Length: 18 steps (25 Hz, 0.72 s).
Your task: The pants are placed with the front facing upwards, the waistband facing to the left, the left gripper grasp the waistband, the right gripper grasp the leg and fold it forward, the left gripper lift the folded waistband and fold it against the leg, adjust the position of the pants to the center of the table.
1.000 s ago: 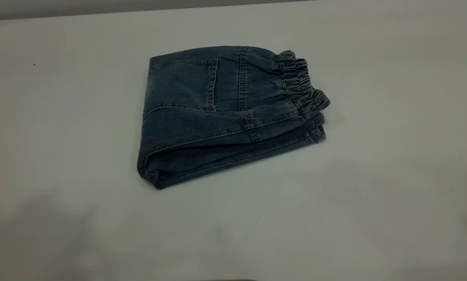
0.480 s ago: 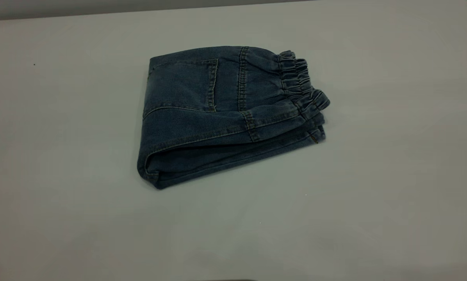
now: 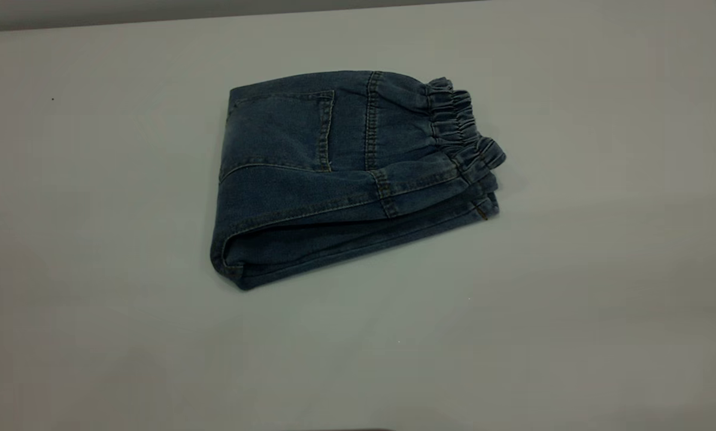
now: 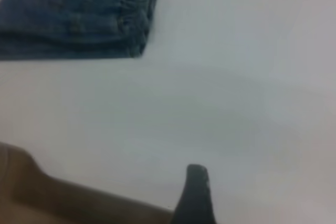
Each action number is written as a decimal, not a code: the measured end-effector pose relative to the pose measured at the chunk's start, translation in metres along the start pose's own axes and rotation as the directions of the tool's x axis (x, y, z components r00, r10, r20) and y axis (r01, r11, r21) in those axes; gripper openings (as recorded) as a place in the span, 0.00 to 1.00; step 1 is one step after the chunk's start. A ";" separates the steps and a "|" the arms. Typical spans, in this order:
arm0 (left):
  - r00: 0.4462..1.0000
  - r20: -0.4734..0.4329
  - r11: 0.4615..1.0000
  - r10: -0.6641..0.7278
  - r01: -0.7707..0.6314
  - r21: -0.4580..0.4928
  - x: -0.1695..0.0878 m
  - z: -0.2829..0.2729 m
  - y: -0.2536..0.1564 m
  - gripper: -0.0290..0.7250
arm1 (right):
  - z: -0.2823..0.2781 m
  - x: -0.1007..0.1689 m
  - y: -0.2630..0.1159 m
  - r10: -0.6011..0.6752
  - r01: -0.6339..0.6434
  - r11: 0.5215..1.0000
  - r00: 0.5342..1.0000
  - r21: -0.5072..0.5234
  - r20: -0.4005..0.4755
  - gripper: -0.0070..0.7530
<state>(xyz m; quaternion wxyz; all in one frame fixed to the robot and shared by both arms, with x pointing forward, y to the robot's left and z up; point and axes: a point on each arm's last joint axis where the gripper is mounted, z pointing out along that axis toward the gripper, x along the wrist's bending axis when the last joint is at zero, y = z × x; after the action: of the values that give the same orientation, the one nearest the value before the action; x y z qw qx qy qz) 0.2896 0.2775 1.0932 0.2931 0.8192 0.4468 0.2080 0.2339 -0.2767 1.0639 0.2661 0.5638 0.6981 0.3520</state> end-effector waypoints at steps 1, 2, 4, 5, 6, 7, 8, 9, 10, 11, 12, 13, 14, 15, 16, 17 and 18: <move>1.000 0.000 1.000 0.000 0.000 0.005 0.000 0.002 -0.005 0.64 | 0.002 -0.001 -0.002 -0.002 0.003 1.000 1.000 -0.010 0.010 0.72; 1.000 0.000 1.000 0.001 -0.001 0.008 0.000 0.004 -0.008 0.64 | 0.003 -0.001 -0.005 -0.004 0.004 1.000 1.000 -0.014 0.016 0.72; 1.000 0.000 1.000 -0.001 0.001 0.008 -0.001 0.006 -0.016 0.64 | 0.007 -0.002 -0.009 -0.005 0.005 1.000 1.000 -0.018 0.025 0.72; 1.000 0.000 1.000 -0.009 0.009 0.008 -0.001 0.007 -0.019 0.64 | 0.009 -0.003 -0.012 -0.004 0.005 1.000 1.000 -0.015 0.028 0.72; 1.000 0.000 1.000 -0.020 0.020 0.006 -0.001 0.007 -0.021 0.64 | 0.011 -0.003 -0.014 -0.004 0.005 1.000 1.000 -0.014 0.029 0.72; 0.999 0.000 0.999 -0.033 0.033 0.005 -0.001 0.008 -0.024 0.64 | 0.013 -0.003 -0.015 -0.003 0.003 1.000 1.000 -0.015 0.030 0.72; 0.999 0.000 0.999 -0.039 0.039 0.005 -0.001 0.009 -0.027 0.64 | 0.013 -0.003 -0.016 -0.003 0.004 1.000 0.999 -0.024 0.032 0.72; 0.999 0.000 0.999 -0.043 0.043 0.005 -0.002 0.010 -0.029 0.64 | 0.013 -0.003 -0.016 -0.004 0.005 0.999 0.999 -0.033 0.034 0.72; 0.999 0.000 0.999 -0.045 0.045 0.005 -0.002 0.011 -0.031 0.64 | 0.012 -0.003 -0.016 -0.006 0.008 0.999 0.999 -0.048 0.037 0.72; 0.999 0.000 0.999 -0.046 0.046 0.005 -0.002 0.012 -0.035 0.64 | 0.012 -0.003 -0.017 -0.007 0.010 0.998 0.999 -0.061 0.040 0.72; 0.999 0.001 0.999 -0.048 0.048 0.005 -0.002 0.013 -0.038 0.64 | 0.012 -0.003 -0.019 -0.009 0.012 0.997 0.999 -0.073 0.042 0.72; 0.999 0.001 0.999 -0.049 0.049 0.003 -0.002 0.014 -0.041 0.64 | 0.011 -0.002 -0.020 -0.009 0.013 0.997 0.999 -0.082 0.044 0.72; 0.999 0.001 0.999 -0.049 0.049 -0.001 -0.002 0.015 -0.044 0.64 | 0.011 -0.002 -0.021 -0.007 0.011 0.996 0.999 -0.089 0.045 0.72; 0.999 0.002 0.999 -0.050 0.050 -0.009 -0.003 0.014 -0.046 0.64 | 0.011 -0.002 -0.021 -0.007 0.011 0.996 0.999 -0.093 0.046 0.72; 0.999 0.003 0.998 -0.051 0.051 -0.019 -0.003 0.013 -0.047 0.64 | 0.011 -0.002 -0.021 -0.007 0.011 0.996 0.999 -0.094 0.046 0.72; 0.999 0.004 0.998 -0.053 0.053 -0.032 -0.002 0.011 -0.048 0.64 | 0.011 -0.002 -0.021 -0.007 0.011 0.996 0.999 -0.094 0.046 0.72; 0.999 0.006 0.998 -0.054 0.054 -0.044 -0.002 0.010 -0.050 0.64 | 0.011 -0.002 -0.021 -0.007 0.011 0.995 0.999 -0.095 0.046 0.72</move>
<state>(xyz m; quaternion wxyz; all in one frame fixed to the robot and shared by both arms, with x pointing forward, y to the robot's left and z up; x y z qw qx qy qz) 0.2639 0.2938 1.0527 0.3177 0.8006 0.4635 0.2080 0.2300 -0.2793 1.0402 0.3103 0.5552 0.6769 0.3707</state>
